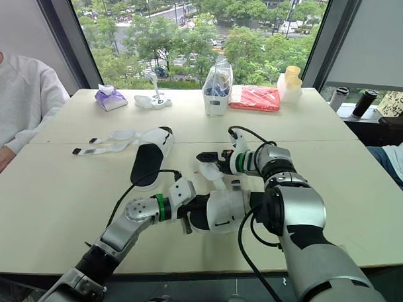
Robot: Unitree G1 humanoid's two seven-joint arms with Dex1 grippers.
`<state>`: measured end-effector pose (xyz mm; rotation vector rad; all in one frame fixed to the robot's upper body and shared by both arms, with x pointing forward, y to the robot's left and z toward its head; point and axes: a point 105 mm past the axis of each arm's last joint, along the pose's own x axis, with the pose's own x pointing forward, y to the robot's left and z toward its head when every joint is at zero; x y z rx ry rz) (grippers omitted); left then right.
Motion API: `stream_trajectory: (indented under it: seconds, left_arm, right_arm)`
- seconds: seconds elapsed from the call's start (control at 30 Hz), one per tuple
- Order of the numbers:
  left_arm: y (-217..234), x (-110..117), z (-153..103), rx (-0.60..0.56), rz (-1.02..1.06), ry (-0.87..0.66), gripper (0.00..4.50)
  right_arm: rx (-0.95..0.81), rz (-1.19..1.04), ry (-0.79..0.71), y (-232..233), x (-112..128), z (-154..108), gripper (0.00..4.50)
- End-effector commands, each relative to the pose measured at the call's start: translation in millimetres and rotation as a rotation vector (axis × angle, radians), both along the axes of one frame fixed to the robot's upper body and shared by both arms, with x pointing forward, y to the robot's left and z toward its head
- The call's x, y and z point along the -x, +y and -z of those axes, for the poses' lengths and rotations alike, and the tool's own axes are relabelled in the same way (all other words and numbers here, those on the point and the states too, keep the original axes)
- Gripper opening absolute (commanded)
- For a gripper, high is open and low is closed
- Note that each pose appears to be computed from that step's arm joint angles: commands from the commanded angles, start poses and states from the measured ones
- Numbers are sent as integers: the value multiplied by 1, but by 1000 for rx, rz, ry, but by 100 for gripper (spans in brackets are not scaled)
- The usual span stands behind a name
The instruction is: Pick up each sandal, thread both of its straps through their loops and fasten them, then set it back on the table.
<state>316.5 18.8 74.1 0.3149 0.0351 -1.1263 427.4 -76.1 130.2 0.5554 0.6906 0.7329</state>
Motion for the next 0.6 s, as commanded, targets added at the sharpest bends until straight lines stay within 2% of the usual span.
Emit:
stream_trajectory:
  seconds: [0.03,0.23,0.4,0.6]
  left_arm:
    - [18,4,37,-109,-60,107,0]
    - [20,7,39,-105,-73,111,0]
    - [20,8,40,-109,-70,115,0]
    - [19,5,41,-116,-63,116,0]
  right_arm:
    - [-27,63,-78,4,-13,-22,312]
    - [-41,35,-72,5,-10,-24,1]
    - [-43,12,-90,-2,-9,-29,1]
    - [-124,-86,-195,-8,-5,-52,1]
